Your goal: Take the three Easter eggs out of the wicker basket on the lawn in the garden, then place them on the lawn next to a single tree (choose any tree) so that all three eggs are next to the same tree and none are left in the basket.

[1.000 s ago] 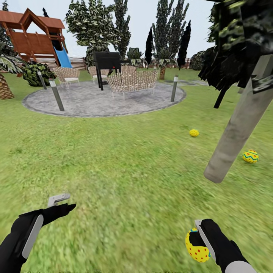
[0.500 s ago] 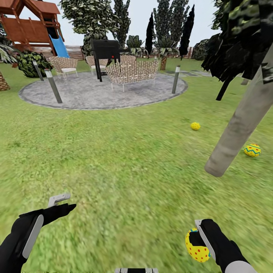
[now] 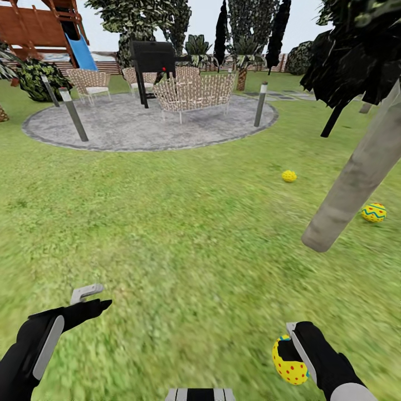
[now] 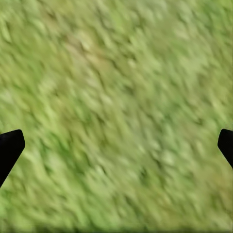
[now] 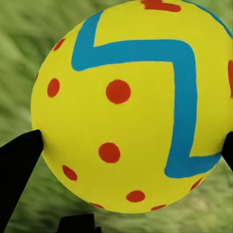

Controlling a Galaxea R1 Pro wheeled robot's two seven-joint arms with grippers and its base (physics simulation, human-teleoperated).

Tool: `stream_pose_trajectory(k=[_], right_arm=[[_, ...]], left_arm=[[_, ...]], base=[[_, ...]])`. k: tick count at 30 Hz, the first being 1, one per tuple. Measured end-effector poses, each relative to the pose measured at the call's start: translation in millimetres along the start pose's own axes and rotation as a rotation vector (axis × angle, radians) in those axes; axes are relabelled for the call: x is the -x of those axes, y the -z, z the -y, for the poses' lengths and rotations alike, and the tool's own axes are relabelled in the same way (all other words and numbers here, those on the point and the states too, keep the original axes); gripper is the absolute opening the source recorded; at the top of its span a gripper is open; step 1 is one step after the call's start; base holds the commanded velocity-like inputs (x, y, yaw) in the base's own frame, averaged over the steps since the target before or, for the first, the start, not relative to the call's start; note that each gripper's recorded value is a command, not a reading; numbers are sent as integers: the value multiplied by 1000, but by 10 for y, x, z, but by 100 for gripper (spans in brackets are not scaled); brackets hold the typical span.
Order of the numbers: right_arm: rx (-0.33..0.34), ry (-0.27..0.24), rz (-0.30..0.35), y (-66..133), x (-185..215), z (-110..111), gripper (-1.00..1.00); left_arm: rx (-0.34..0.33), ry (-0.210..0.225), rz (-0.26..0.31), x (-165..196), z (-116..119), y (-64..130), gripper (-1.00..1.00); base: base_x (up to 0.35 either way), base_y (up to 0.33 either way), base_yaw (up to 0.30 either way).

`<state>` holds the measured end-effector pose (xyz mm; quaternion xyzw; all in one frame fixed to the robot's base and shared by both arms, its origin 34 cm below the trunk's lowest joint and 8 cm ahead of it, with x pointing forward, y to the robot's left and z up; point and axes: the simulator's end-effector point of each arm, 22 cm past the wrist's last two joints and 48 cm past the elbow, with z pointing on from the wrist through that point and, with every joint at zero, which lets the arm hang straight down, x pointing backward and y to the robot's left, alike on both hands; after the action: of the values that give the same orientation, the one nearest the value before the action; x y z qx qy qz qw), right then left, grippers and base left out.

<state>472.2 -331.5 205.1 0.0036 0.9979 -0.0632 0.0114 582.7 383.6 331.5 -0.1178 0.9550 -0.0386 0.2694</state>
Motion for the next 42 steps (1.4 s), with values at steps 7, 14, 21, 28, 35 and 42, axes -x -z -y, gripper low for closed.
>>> stream_pose_trajectory(k=[7,14,21,28,35,42], right_arm=[[0,0,0,2,0,0,-100],[0,0,1,3,1,1,-100],[0,0,0,2,0,0,-100],[0,2,-16,-66,-51,-9,-100],[0,6,-44,-178,-138,-22,-100],[-1,8,-71,-287,-227,-30,-100]], left_arm=[[-1,0,0,1,3,2,100],[-2,1,-1,-6,9,0,100],[-2,1,-1,-7,9,-2,100],[1,1,-17,-74,-7,-62,100],[8,1,-44,-189,-37,-159,100],[15,2,-72,-310,-69,-255,100]], base=[[90,0,0],[334,0,0],[287,0,0],[12,0,0],[0,0,0],[0,0,0]])
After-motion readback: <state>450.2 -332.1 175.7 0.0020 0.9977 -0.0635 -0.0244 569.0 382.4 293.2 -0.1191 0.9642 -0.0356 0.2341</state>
